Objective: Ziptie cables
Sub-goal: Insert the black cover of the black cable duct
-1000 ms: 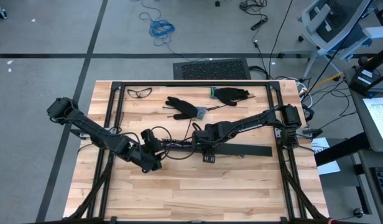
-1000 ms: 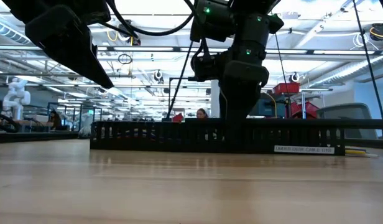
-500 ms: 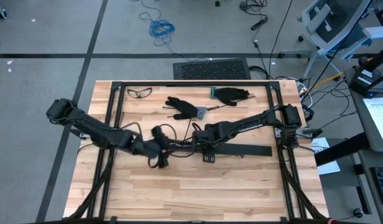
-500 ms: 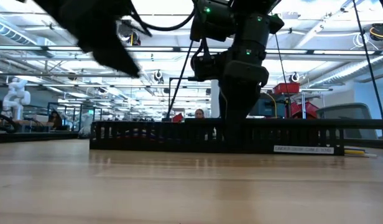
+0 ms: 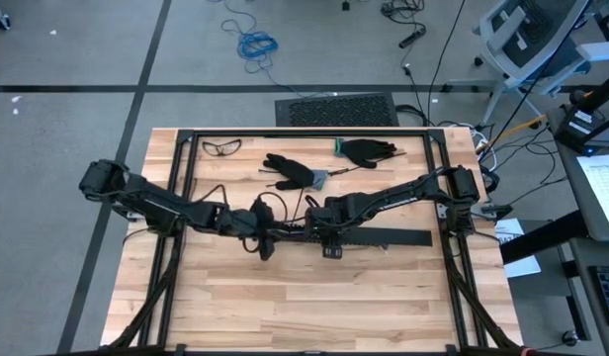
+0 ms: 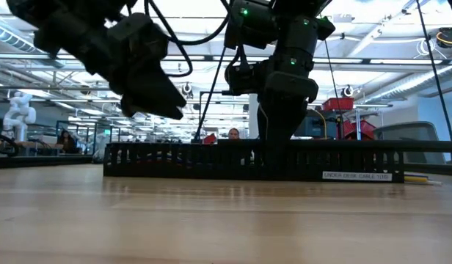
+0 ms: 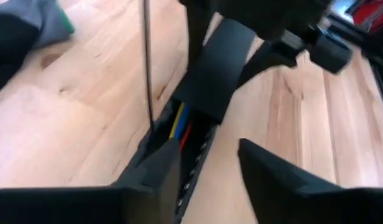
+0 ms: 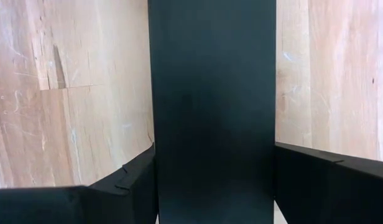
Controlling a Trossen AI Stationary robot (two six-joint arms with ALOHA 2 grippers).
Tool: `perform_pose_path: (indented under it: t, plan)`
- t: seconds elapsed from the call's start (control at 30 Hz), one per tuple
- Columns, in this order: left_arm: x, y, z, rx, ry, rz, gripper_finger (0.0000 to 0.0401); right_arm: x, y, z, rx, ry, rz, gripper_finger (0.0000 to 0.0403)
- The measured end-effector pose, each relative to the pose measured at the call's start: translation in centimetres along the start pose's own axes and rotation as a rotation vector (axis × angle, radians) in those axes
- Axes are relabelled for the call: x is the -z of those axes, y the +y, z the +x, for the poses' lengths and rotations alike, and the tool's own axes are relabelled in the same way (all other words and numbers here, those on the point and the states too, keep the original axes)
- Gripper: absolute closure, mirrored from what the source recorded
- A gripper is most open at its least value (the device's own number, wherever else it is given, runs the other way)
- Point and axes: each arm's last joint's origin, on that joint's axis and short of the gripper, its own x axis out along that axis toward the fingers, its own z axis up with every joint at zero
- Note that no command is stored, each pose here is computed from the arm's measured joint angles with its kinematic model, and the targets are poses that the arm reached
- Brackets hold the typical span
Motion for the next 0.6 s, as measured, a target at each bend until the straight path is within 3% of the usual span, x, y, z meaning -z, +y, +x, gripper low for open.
perform_pose_path:
  t: [0.17, 0.2, 0.3, 0.47, 0.6]
  plan:
    - [0.8, 0.5, 0.0, 0.004, -0.017, -0.042, 0.0373, 0.0, 0.0, 0.0, 0.001, -0.001, -0.001, 0.0169]
    - [0.8, 0.7, 0.2, 0.004, -0.043, -0.055, 0.0385, 0.0, 0.0, 0.0, 0.0, -0.002, -0.001, 0.0169]
    - [0.6, 1.4, 1.2, 0.007, -0.093, -0.095, 0.0397, -0.1, 0.0, 0.0, -0.001, -0.005, -0.001, 0.0169]
    - [-0.1, 1.5, 2.9, 0.195, -0.17, -0.128, 0.04, -0.1, 0.0, 0.0, -0.001, -0.013, 0.001, 0.0169]
    - [-0.1, 1.3, 4.0, 0.243, -0.175, -0.156, 0.04, -0.1, -0.1, 0.0, 0.0, -0.013, 0.002, 0.0169]
